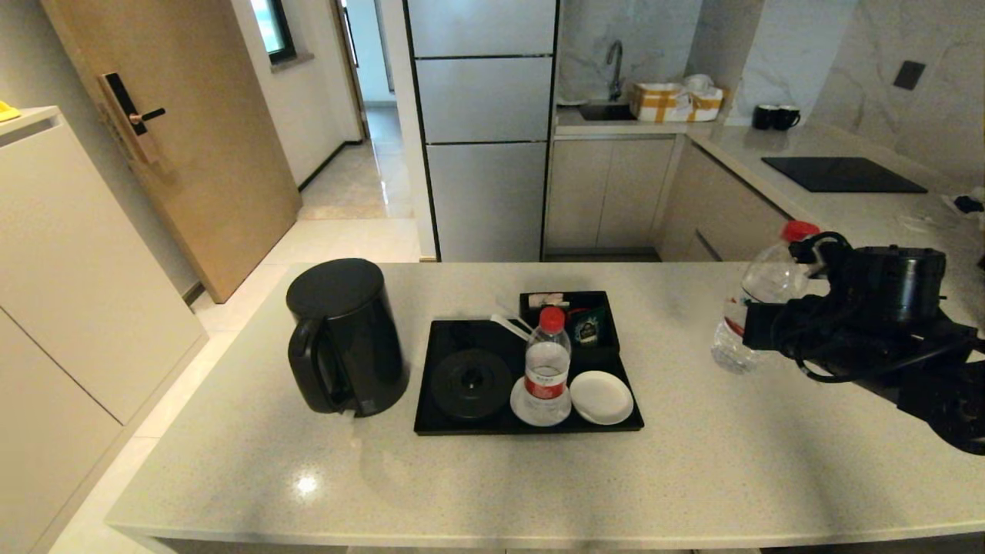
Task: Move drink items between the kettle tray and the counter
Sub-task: Place it on the right
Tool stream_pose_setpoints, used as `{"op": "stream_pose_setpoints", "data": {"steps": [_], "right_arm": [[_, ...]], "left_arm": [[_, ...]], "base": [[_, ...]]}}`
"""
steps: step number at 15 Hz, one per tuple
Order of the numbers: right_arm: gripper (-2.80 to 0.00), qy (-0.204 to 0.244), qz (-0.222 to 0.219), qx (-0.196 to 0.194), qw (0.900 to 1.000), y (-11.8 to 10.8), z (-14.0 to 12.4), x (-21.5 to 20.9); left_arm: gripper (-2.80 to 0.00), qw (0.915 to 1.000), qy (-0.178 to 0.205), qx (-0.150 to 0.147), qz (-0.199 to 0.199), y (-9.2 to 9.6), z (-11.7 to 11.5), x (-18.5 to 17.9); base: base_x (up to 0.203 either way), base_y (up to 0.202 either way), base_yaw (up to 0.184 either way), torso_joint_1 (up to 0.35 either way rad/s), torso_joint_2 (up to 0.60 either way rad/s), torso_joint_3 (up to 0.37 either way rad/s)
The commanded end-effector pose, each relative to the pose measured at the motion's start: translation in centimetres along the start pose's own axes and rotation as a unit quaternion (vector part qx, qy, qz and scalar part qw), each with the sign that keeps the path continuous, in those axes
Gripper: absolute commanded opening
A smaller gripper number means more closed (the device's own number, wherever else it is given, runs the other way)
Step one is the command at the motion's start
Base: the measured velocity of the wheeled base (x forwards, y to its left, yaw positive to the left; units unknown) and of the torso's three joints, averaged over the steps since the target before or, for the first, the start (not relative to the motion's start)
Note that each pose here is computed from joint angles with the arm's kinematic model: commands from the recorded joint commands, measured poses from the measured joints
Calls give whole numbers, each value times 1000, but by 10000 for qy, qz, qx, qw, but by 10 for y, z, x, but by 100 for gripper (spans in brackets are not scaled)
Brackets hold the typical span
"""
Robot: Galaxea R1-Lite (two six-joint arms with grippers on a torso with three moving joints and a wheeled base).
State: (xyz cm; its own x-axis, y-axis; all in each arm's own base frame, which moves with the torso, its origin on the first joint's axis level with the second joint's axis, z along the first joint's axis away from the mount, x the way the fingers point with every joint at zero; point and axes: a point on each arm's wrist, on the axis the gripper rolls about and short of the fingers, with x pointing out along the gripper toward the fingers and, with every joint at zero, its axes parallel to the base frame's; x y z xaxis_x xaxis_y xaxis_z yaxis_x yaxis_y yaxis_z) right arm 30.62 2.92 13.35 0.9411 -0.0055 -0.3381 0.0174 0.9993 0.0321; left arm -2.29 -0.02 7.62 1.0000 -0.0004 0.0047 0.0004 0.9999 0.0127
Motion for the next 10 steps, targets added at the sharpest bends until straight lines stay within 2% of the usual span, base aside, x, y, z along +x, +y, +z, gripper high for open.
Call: {"op": "stream_pose_setpoints", "data": {"steps": [1, 7, 10], "right_arm": [[-280, 176, -164, 78, 9997, -14, -14, 3], [-280, 195, -410, 143, 9989, -28, -65, 44], [-280, 216, -776, 231, 9965, -50, -87, 63]], "left_arm": [[0, 10000, 0, -2, 2, 0, 0, 0], [0, 10000, 0, 6, 2, 0, 0, 0], [0, 10000, 16, 6, 10, 0, -1, 0]], "base": [[0, 0, 0, 0, 0, 0], [0, 0, 0, 0, 0, 0], [0, 0, 0, 0, 0, 0]]}}
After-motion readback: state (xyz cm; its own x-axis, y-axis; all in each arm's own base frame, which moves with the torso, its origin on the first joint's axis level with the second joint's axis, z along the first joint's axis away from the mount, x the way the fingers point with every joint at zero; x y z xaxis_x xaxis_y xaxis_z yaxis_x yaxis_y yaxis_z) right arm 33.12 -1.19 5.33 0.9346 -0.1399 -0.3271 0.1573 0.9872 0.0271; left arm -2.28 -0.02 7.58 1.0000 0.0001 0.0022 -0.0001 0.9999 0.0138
